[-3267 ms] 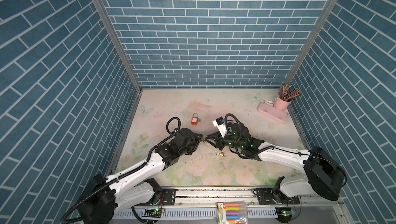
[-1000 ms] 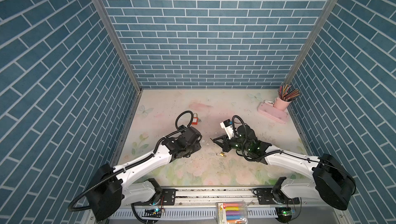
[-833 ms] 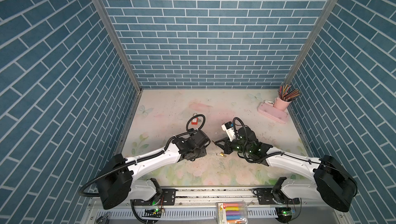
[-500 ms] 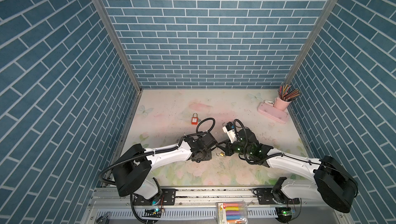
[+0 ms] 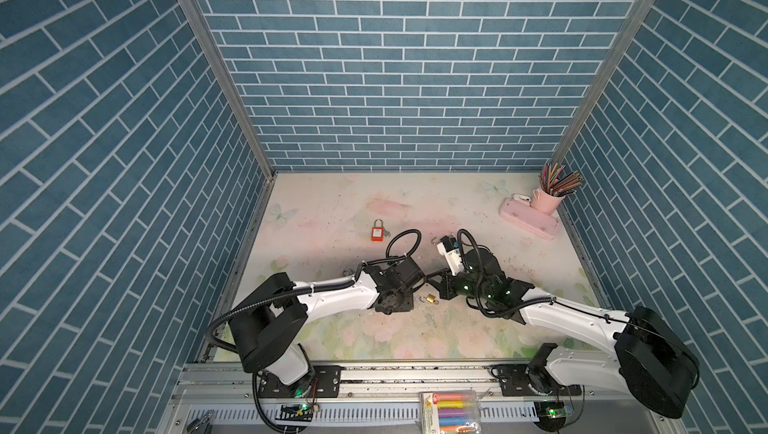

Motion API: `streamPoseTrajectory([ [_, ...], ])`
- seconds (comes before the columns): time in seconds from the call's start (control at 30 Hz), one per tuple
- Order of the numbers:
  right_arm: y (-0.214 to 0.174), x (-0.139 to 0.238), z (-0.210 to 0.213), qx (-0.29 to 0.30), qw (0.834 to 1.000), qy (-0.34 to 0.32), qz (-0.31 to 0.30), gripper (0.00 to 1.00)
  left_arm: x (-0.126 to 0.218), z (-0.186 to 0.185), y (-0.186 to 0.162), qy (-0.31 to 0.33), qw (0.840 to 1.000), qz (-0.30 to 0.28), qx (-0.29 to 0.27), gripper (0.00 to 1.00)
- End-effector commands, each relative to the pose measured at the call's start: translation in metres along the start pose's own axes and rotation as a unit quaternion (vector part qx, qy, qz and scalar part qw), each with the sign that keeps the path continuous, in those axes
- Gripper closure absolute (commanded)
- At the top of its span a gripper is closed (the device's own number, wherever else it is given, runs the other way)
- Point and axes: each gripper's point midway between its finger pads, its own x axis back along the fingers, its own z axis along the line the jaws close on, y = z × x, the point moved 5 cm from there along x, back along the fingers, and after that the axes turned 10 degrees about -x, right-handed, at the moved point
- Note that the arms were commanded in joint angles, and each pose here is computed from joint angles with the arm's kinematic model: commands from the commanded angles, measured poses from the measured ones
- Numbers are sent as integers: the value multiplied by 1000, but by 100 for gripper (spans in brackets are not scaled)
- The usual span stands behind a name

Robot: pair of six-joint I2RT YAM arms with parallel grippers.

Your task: Lock with the key

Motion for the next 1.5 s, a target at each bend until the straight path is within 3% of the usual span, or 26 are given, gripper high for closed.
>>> streamPoseTrajectory([
  [0.0,-2,2,-5,-16,1000,-12,0,100,1,-4,6,4,1000,-12,-8,100],
  [0.23,-3,2,-6,-17,1000,-14,1,100,-4,-2,1,3,1000,-2,-12,71],
  [0.7,-2,5,-5,-21,1000,-15,-3,100,-2,-2,0,2,1000,1,-19,44],
  [0.87,-6,3,-5,-30,999,-11,11,100,40,-3,26,-4,996,-89,-19,43],
  [1.0,-13,-3,-5,-39,998,-3,44,100,93,5,53,-7,981,-191,-35,42],
  [1.13,-24,-14,-6,-40,995,2,93,100,134,44,71,-5,962,-272,-7,18],
  [1.3,-37,-32,-5,-27,990,-14,138,100,146,102,72,-61,947,-307,69,15],
  [1.47,-41,-46,-6,-29,987,-25,154,100,147,129,71,-50,944,-312,90,15],
])
